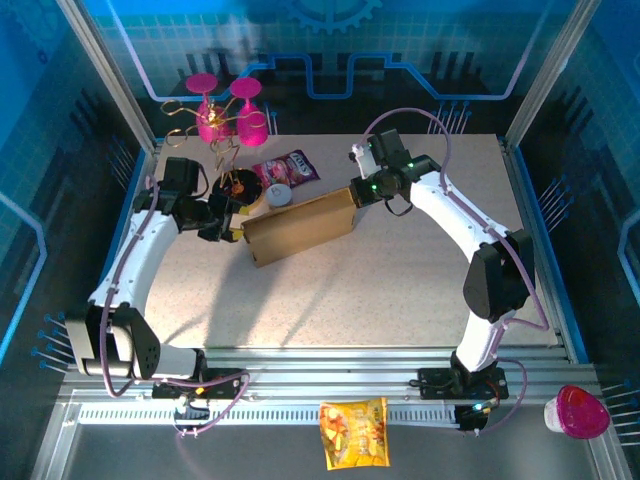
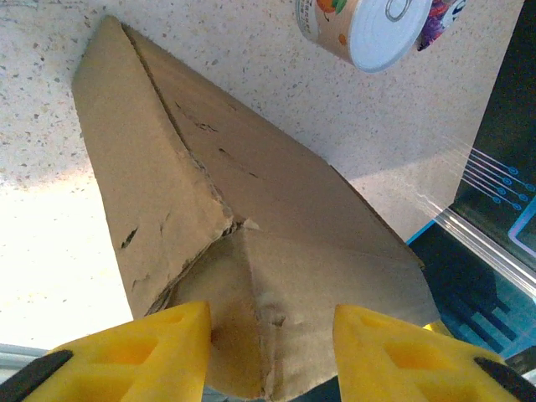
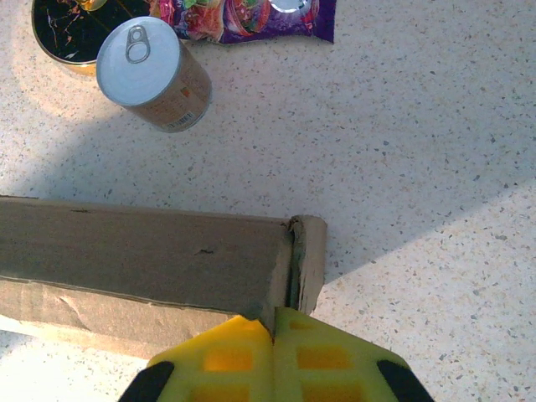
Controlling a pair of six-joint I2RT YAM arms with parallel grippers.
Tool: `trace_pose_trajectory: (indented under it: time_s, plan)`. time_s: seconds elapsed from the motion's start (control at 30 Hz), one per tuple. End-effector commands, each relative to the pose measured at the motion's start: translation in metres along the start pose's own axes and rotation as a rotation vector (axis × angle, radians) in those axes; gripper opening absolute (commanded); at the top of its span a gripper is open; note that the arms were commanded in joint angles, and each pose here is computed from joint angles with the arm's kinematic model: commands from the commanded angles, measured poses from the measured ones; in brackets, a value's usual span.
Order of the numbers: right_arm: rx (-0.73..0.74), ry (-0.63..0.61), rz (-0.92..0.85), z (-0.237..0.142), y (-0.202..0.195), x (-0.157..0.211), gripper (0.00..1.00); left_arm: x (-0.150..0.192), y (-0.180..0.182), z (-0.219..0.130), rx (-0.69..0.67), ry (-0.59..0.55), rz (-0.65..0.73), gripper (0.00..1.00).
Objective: Fold the paper box
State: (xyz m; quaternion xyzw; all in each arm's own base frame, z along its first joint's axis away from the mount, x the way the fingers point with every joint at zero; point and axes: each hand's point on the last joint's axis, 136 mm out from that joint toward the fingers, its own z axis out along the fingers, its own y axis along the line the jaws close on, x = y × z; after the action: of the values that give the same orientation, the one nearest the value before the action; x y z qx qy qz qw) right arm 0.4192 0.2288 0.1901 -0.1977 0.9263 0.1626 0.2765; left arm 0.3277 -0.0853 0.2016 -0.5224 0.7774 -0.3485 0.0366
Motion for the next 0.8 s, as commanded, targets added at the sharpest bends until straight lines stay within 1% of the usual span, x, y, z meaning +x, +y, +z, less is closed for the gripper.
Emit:
trace_pose_trajectory:
  time_s: [0.0, 0.07, 0.27, 0.43, 0.57, 0.77]
  plan:
    - [-0.002, 0.095, 0.002, 0.014, 0.003, 0.022, 0.00, 0.012, 0.004, -0.002, 0.013, 0.048, -0.023, 0.40]
    - [-0.001, 0.097, 0.004, 0.015, 0.003, 0.023, 0.00, 0.012, 0.007, 0.001, 0.009, 0.052, -0.026, 0.38]
    - [0.000, 0.094, 0.002, 0.013, 0.003, 0.022, 0.00, 0.011, 0.013, 0.007, 0.004, 0.061, -0.038, 0.36]
    - [-0.001, 0.095, 0.004, 0.013, 0.003, 0.022, 0.00, 0.010, 0.015, 0.009, -0.001, 0.055, -0.031, 0.31]
    - [-0.003, 0.093, 0.000, 0.012, 0.004, 0.022, 0.00, 0.007, 0.020, 0.011, -0.015, 0.045, -0.011, 0.24]
    - [0.007, 0.086, -0.052, 0.012, 0.006, 0.023, 0.00, 0.003, 0.023, 0.013, -0.032, 0.027, 0.030, 0.22]
